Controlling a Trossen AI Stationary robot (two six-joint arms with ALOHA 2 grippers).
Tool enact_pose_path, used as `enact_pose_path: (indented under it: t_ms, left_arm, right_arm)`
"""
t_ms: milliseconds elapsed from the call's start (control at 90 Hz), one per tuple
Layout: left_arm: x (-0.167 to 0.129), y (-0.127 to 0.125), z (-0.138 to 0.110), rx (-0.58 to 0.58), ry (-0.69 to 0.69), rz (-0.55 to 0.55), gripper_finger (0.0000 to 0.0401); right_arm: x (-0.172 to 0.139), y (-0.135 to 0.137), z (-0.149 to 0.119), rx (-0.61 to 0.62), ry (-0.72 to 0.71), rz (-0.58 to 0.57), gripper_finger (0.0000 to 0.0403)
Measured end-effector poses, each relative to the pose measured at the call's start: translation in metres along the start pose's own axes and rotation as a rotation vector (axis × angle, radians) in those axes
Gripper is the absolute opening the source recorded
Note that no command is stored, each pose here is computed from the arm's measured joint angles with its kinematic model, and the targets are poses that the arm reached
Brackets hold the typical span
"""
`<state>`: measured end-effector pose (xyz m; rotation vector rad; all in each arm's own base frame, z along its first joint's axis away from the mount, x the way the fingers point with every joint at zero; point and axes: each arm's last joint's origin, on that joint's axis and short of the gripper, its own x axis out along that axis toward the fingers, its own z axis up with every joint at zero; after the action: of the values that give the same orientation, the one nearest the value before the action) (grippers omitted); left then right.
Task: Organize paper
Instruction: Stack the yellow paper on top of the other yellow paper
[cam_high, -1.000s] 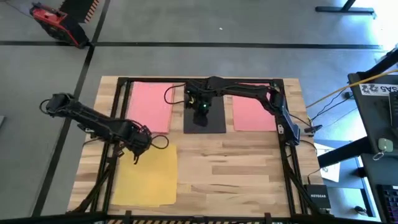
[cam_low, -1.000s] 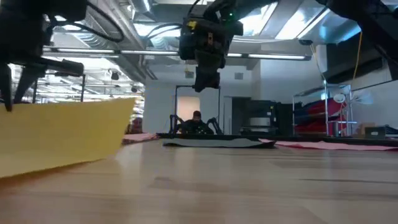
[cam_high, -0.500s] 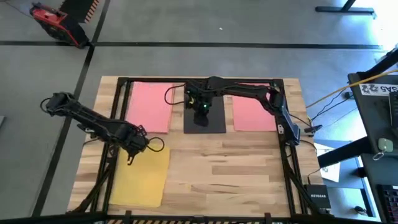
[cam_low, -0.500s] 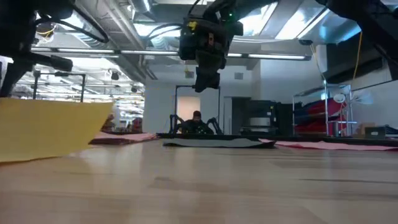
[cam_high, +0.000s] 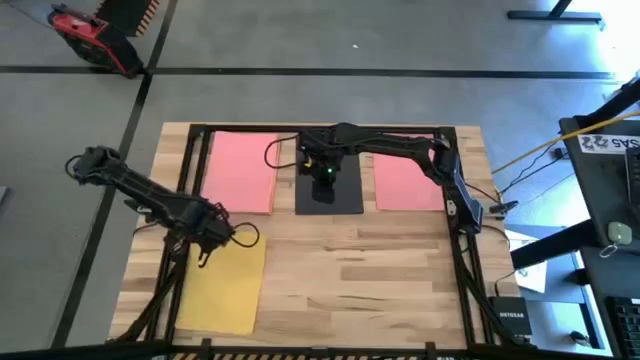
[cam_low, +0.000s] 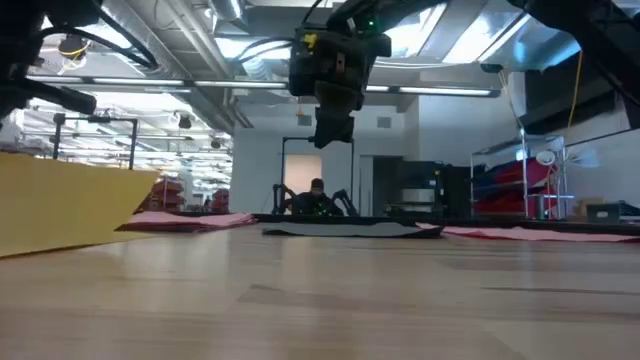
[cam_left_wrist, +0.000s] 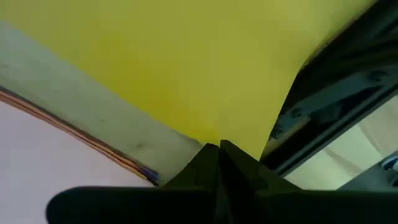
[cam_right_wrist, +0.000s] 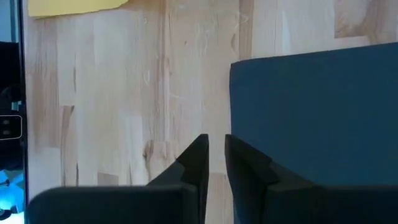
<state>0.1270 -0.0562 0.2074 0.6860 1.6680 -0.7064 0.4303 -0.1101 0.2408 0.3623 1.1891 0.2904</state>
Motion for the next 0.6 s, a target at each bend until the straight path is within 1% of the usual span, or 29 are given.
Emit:
enact_pose_path:
  t_ms: [378,600]
  left_arm:
    - [0.0,-0.0015,0.0009,-0.056,-0.003,-0.004,0.0]
    - [0.0,-0.0007,0.0025,-0.12,-0.02,0.004,0.0]
  right_arm:
    - [0.0,0.0,0.0,0.001,0.0,0.0,0.0041]
    - [0.0,-0.0001,0.0001,0.002,0.0,-0.002,0.0043]
